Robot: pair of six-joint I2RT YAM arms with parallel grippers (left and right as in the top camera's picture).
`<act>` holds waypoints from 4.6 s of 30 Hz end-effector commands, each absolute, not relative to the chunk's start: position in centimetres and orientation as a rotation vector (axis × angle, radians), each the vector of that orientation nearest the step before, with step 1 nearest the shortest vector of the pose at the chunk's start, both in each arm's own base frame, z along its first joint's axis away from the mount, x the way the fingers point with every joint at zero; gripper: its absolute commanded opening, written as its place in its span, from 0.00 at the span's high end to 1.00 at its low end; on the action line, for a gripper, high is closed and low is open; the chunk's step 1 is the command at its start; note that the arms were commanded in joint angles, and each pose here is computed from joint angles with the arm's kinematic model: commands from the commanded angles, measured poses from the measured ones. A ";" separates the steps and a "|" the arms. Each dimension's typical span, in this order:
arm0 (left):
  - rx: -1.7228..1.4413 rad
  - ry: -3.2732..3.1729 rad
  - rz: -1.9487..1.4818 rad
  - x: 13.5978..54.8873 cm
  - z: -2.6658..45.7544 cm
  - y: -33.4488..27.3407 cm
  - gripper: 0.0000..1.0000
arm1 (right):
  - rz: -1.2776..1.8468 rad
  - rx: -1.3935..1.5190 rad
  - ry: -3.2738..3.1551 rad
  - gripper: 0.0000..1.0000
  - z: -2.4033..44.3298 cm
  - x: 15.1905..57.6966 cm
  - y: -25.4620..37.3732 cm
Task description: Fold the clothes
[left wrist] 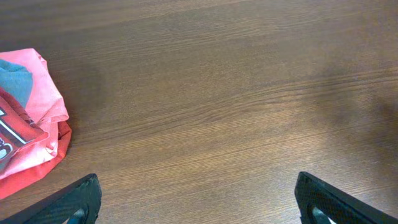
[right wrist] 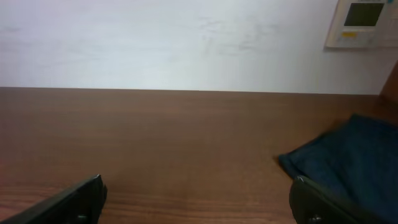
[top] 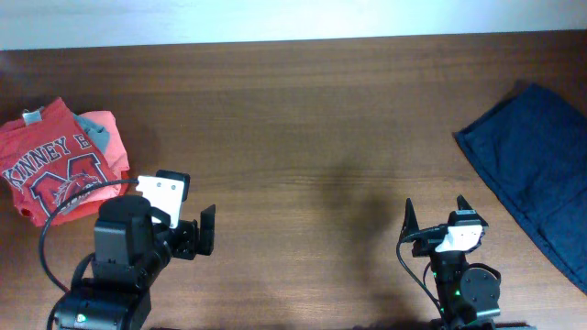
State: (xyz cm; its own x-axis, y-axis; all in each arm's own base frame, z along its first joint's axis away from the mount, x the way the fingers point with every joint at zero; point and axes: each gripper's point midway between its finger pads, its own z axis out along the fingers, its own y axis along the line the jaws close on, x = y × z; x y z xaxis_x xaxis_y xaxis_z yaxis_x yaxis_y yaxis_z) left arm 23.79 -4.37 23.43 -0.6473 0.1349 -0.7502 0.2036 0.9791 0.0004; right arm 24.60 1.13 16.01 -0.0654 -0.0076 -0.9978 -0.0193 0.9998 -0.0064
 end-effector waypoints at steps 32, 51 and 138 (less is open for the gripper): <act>0.029 1.736 0.021 23.2 17.0 -0.2 0.01 | 0.020 -0.030 1.644 0.01 15.7 24.6 1.4; 0.037 1.649 0.022 24.6 15.6 -0.3 0.01 | 0.020 -0.030 1.644 0.01 15.7 24.6 1.4; 0.037 1.649 0.022 24.6 15.6 -0.3 0.01 | 0.020 -0.030 1.644 0.01 15.7 24.6 1.4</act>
State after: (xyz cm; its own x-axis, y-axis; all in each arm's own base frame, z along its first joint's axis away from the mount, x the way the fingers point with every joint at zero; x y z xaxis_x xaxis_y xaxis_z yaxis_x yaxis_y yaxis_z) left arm 24.59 -0.38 15.77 -0.0813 0.0355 -0.9961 0.0135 0.9993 0.0346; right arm 24.60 1.19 15.97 -0.0669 -0.0070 -0.9977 -0.0227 0.9997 -0.0055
